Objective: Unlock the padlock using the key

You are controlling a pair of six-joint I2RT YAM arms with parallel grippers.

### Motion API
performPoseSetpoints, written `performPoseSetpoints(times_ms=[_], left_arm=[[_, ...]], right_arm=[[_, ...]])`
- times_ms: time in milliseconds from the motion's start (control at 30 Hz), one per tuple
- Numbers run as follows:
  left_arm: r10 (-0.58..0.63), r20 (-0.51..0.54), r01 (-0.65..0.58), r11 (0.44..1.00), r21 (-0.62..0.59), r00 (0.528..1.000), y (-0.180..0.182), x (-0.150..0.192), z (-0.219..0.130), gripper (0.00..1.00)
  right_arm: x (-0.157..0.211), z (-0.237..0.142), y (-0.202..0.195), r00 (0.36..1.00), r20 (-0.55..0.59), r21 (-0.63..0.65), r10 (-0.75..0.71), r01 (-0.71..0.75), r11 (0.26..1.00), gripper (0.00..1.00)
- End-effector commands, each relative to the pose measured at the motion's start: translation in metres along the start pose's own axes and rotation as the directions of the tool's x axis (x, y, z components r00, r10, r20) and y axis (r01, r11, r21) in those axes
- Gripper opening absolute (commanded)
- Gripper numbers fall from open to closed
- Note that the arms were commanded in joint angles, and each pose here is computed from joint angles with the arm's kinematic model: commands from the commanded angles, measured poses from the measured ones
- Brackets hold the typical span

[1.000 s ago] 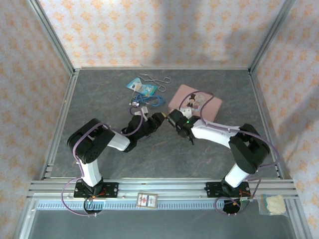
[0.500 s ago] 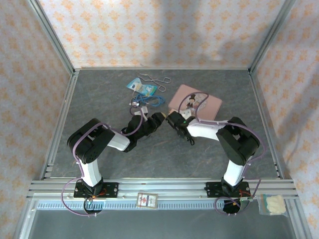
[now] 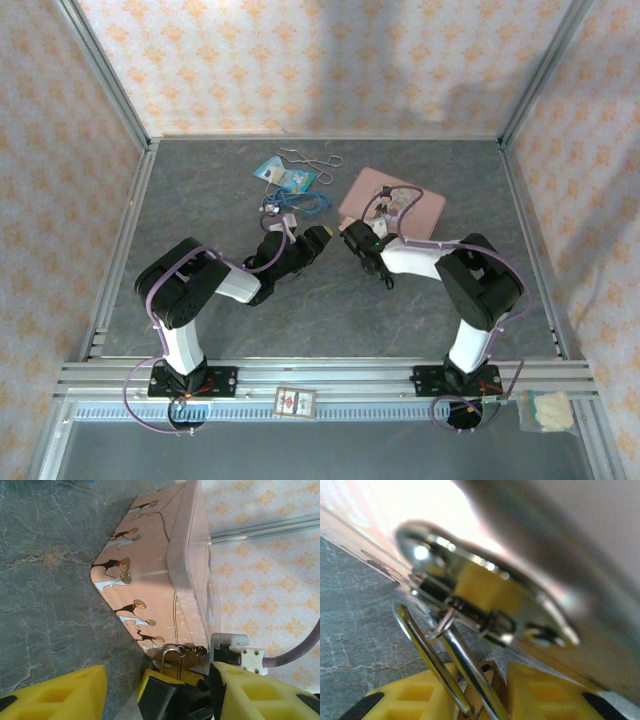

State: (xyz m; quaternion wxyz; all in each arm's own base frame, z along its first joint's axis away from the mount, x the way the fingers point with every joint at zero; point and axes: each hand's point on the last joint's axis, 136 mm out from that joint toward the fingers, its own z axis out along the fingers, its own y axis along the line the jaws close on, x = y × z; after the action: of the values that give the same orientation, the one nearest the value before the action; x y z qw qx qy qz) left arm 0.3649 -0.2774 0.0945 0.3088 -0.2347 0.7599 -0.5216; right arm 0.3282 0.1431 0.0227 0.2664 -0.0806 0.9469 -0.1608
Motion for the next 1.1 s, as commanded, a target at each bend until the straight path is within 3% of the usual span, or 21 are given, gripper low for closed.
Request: performPoseSetpoints(times_ms=[0, 100, 333, 533, 733, 900, 1067], left_arm=[[0.012, 0.03, -0.014, 0.999, 0.052, 0.999, -0.017, -0.011, -0.002, 0.54], [0.01, 0.029, -0.011, 0.998, 0.056, 1.0, -0.017, -0.01, -0.003, 0.54], [0.001, 0.039, -0.003, 0.998, 0.06, 0.999, -0.014, -0.012, -0.009, 0.54], [0.001, 0.041, -0.003, 0.998, 0.062, 0.999, -0.012, -0.013, -0.008, 0.54], [0.008, 0.024, -0.01, 0.996, 0.085, 1.0, -0.014, -0.01, -0.005, 0.51], [0.049, 0.026, -0.052, 0.99, 0.133, 0.998, -0.022, -0.004, 0.003, 0.44], [0.071, 0.008, -0.071, 0.984, 0.162, 0.997, -0.024, 0.008, 0.021, 0.43]], right_arm=[[0.01, 0.003, 0.019, 0.999, -0.046, -0.119, -0.01, 0.004, 0.993, 0.29], [0.006, -0.001, 0.025, 0.999, -0.052, -0.186, 0.013, -0.023, 0.982, 0.22], [-0.005, -0.011, 0.018, 0.999, -0.017, -0.179, -0.027, 0.024, 0.984, 0.01], [-0.018, -0.022, 0.025, 0.983, 0.041, -0.238, -0.181, 0.185, 0.953, 0.0], [-0.021, -0.01, 0.034, 0.954, 0.008, -0.28, -0.299, 0.289, 0.915, 0.0], [-0.013, -0.006, 0.048, 0.956, -0.089, -0.452, -0.281, 0.212, 0.866, 0.0], [-0.012, -0.023, 0.059, 0.966, -0.111, -0.586, -0.232, 0.125, 0.8, 0.0]])
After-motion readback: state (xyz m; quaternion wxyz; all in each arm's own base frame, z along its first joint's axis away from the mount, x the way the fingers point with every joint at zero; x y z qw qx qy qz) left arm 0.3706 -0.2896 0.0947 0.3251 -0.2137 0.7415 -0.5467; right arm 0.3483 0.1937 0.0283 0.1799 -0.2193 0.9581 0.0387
